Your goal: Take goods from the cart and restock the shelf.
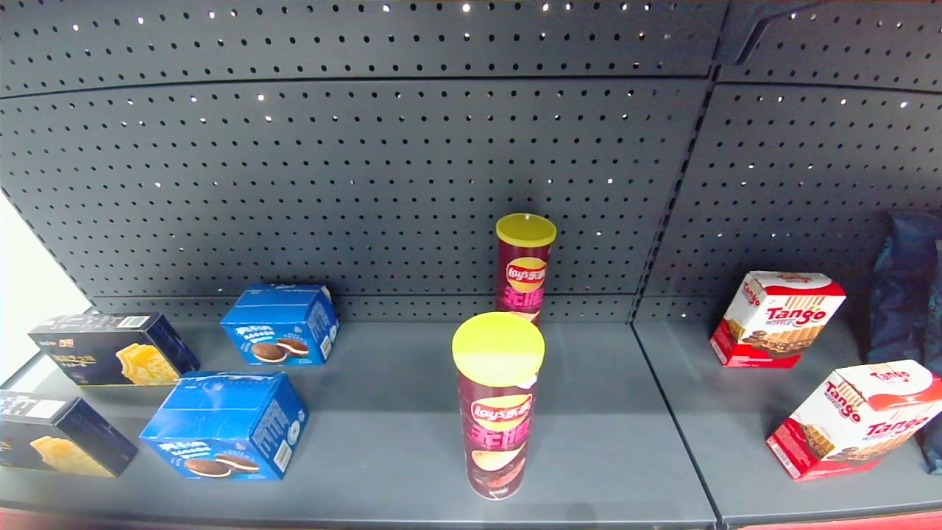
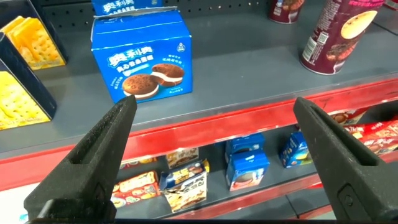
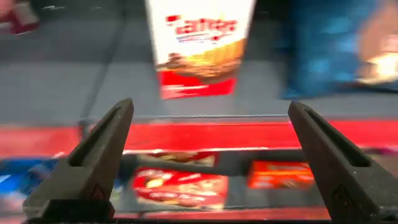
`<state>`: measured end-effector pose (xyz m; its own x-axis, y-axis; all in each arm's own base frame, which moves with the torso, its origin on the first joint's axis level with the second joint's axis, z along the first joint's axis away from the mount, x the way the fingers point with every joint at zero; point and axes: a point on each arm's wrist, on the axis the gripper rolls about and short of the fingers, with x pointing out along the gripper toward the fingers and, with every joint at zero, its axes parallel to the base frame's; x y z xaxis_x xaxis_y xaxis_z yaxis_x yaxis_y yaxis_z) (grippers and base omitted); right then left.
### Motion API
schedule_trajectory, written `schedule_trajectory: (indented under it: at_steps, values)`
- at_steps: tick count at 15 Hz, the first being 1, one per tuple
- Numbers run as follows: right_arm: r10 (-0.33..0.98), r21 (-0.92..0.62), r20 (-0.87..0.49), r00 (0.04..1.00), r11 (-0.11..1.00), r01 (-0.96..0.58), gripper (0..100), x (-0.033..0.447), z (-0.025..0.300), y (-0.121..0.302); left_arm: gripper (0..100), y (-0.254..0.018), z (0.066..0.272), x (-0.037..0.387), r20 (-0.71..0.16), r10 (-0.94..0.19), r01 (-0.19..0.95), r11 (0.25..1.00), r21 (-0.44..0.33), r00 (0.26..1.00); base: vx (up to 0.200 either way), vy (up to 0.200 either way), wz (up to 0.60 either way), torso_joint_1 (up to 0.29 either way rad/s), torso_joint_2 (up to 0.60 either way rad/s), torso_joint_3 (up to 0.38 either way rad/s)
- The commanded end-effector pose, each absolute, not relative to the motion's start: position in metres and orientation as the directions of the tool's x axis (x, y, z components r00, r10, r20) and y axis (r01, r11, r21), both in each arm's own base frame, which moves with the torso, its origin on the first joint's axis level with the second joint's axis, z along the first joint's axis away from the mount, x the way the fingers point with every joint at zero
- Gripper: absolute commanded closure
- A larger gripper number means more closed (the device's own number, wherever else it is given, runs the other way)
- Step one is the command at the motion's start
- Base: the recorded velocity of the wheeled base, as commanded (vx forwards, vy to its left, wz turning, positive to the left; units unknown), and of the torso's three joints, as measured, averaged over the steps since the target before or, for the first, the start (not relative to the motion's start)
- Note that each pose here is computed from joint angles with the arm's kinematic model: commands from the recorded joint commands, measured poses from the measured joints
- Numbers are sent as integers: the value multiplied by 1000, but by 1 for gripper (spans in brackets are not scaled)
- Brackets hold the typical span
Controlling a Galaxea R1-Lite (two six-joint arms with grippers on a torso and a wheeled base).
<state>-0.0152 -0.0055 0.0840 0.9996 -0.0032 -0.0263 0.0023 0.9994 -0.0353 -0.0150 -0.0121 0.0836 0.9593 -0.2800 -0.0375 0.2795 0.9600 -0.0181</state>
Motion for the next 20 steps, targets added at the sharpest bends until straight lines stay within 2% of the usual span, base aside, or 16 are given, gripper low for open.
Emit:
schedule_trajectory:
  at_steps: [1,3,4,8,10,13,14,18,20]
  values:
    - [58,-34,-26,998,998,-59,0,-16,83,-4,0,-12,83,-15,-40,-286,285,958,-24,957,0,0,0,0,0,0]
    - [172,-36,-58,983,984,-175,0,-16,80,-2,0,-13,84,-15,-38,-340,339,940,-24,940,0,0,0,0,0,0]
    - [167,-23,-98,981,985,-170,0,-17,77,-2,0,-14,84,-16,-37,-363,362,932,-25,931,0,0,0,0,0,0]
    - [155,-5,-89,984,988,-156,0,-16,77,-2,0,-15,84,-16,-33,-432,431,902,-16,901,0,0,0,0,0,0]
    - [155,-5,-87,984,988,-156,0,-16,77,-2,0,-15,84,-16,-33,-422,422,906,2,906,0,0,0,0,0,0]
    - [155,-5,-87,984,988,-156,0,-16,77,-2,0,-16,101,-21,-11,-426,426,904,17,905,0,0,0,0,0,0]
    - [155,-3,-86,984,988,-156,0,-16,77,-2,0,-17,110,-23,-30,-436,436,900,7,899,0,0,0,0,0,0]
    - [155,-5,-89,984,988,-156,0,-16,77,-2,0,-17,113,-21,-81,-452,453,891,0,889,0,0,0,0,0,0]
    - [155,-5,-89,984,988,-156,0,-16,77,-2,0,-15,129,-14,-107,-447,449,894,-5,888,0,0,0,0,0,0]
